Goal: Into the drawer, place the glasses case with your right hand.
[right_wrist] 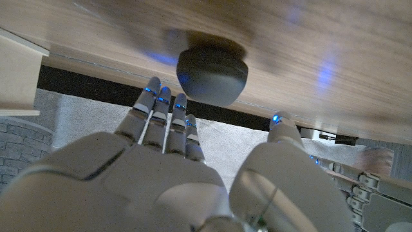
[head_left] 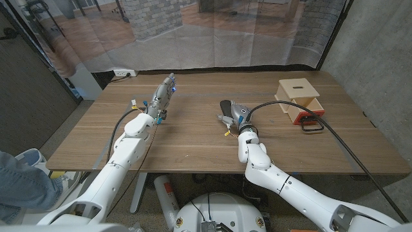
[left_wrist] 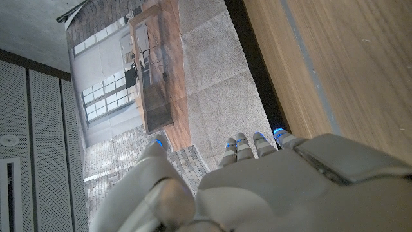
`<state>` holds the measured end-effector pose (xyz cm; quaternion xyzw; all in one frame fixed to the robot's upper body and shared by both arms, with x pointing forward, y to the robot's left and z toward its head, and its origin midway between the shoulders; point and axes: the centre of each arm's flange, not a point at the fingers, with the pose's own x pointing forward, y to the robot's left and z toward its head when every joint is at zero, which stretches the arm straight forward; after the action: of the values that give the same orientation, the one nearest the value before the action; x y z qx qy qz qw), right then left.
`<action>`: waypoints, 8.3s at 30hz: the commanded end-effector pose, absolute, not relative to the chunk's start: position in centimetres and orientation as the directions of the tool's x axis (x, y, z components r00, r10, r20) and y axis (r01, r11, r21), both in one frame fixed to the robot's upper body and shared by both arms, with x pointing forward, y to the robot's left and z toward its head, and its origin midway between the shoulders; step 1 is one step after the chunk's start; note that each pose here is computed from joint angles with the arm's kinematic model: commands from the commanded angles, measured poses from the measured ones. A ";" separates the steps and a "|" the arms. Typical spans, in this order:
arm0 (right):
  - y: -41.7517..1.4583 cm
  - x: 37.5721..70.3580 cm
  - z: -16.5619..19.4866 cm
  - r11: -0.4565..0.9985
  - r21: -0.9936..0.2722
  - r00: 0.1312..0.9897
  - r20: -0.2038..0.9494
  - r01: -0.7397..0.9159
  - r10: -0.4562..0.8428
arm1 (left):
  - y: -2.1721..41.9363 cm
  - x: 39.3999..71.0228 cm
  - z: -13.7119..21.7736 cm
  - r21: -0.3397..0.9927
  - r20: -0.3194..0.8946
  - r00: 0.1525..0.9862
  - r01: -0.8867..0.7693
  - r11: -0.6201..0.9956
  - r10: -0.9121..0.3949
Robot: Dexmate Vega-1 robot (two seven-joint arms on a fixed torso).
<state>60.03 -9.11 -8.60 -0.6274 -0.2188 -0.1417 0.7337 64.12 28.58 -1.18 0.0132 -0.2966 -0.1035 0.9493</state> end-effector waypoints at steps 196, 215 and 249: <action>-20.3 56.2 -0.8 0.136 -0.607 0.597 0.794 0.783 0.110 | 25.6 65.0 -1.5 0.105 0.533 0.810 0.225 0.969 -0.246; -22.4 55.4 -0.1 0.098 -0.591 0.587 0.806 0.801 0.073 | 25.8 64.9 -1.0 0.116 0.531 0.810 0.222 0.968 -0.249; -26.7 53.3 -0.2 0.062 -0.552 0.552 0.834 0.832 0.008 | 26.1 65.0 -0.3 0.122 0.535 0.808 0.217 0.968 -0.248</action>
<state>54.00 -25.76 -0.02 -0.6089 -0.3457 -0.3152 0.6406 64.99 26.03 -0.42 0.0262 -0.2860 -0.1225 0.9500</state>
